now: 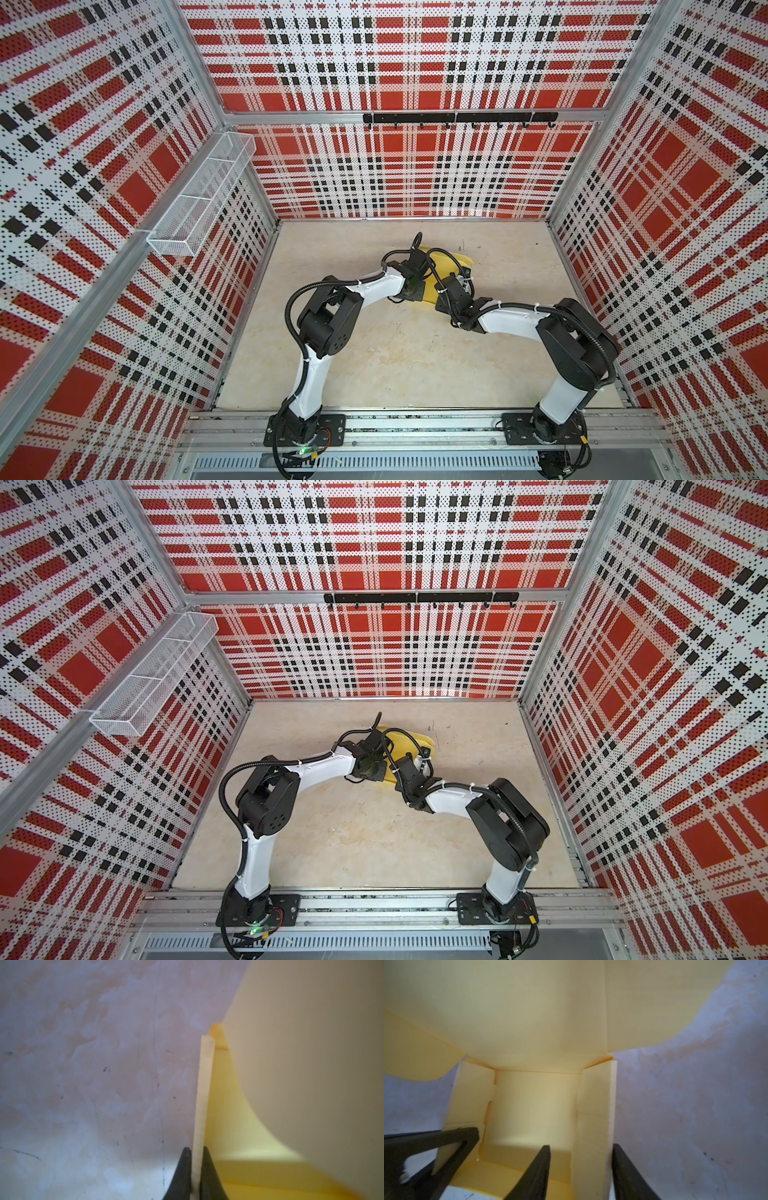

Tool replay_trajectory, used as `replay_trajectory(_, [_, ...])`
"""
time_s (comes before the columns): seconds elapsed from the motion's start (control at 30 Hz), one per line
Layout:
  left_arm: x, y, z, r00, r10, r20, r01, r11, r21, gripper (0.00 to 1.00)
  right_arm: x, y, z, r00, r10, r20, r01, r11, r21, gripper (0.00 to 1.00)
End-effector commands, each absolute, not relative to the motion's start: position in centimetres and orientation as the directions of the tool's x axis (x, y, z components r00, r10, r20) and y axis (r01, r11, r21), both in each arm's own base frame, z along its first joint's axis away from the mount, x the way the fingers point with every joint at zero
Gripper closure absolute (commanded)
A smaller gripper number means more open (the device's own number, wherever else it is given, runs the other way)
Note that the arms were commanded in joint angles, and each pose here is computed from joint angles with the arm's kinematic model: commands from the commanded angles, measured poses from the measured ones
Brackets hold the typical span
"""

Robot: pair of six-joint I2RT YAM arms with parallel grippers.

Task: Fold the paper box
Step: 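Release the wall edge with the right gripper and swing it back from the box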

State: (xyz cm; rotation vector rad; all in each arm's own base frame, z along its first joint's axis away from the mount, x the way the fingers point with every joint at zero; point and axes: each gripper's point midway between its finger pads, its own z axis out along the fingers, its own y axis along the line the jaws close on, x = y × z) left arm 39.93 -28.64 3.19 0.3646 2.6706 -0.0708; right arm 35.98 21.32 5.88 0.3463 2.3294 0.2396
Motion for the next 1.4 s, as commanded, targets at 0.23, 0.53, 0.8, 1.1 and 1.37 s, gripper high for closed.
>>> replay_trajectory(0.23, [40.0, -29.9, 3.2, -0.800, 0.405, -0.443, 0.402, 0.909, 0.105, 0.88, 31.7, 19.3, 11.1, -0.622, 0.359, -0.696, 0.071, 0.911, 0.407, 0.29])
replay_trajectory(0.53, [39.1, -29.8, 3.4, -0.709, 0.558, -0.432, 0.550, 0.820, 0.157, 0.82, 28.5, 12.8, 12.0, -0.617, 0.375, -0.692, 0.090, 0.907, 0.411, 0.29])
replay_trajectory(0.8, [39.3, -28.8, 3.9, -0.683, 0.585, -0.437, 0.557, 0.805, 0.206, 0.82, 29.8, 8.7, 13.2, -0.620, 0.455, -0.639, 0.120, 0.860, 0.496, 0.38])
replay_trajectory(1.1, [39.1, -29.1, 3.1, -0.721, 0.549, -0.423, 0.526, 0.831, 0.183, 0.82, 26.9, 12.2, 10.5, -0.568, 0.658, -0.494, 0.264, 0.714, 0.649, 0.51])
replay_trajectory(1.37, [38.9, -29.3, 2.9, -0.751, 0.509, -0.421, 0.495, 0.856, 0.151, 0.82, 28.1, 14.5, 9.5, -0.548, 0.656, -0.519, 0.452, 0.754, 0.476, 0.53])
